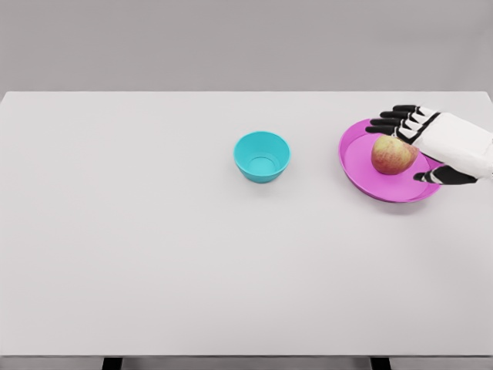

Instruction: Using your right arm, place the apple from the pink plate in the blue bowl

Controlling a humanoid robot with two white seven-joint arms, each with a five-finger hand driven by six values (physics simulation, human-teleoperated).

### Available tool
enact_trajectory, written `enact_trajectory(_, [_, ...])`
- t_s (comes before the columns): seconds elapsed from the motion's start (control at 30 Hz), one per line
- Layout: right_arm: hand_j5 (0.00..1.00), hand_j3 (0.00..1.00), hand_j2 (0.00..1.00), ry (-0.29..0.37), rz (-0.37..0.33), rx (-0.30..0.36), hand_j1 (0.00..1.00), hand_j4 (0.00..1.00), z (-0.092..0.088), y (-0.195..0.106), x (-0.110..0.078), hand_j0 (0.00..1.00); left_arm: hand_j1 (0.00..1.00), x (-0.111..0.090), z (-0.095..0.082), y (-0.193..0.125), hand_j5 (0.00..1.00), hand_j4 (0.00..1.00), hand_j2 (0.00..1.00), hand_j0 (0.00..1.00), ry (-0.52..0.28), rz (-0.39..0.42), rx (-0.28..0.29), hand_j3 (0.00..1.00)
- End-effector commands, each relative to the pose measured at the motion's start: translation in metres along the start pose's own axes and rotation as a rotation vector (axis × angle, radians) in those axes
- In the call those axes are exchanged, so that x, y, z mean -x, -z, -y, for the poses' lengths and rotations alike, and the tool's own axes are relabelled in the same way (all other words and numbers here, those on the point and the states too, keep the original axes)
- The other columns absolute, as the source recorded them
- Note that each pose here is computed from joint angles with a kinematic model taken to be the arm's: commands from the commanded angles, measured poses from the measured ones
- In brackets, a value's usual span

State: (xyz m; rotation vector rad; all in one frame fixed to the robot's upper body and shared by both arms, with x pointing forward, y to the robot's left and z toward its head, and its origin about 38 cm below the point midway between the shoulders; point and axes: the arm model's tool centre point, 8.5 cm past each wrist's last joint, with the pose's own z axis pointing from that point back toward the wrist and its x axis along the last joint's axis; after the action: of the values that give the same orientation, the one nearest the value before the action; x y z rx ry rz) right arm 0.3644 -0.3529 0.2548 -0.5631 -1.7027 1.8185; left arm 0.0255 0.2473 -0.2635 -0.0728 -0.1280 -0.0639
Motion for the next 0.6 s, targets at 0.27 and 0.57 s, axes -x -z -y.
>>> enact_trajectory(0.27, [1.00,1.00,1.00,0.044,-0.215,-0.305,1.00,1.00,-0.016,-0.034,0.063,1.00,1.00,0.000,0.000,0.000,1.00,1.00,1.00,1.00,0.000,-0.001,0.000,1.00])
enact_trajectory(0.57, [1.00,1.00,1.00,0.117,-0.280,-0.367,1.00,1.00,-0.009,0.005,0.108,1.00,1.00,0.000,0.000,0.000,1.00,1.00,1.00,1.00,-0.001,0.000,0.000,1.00])
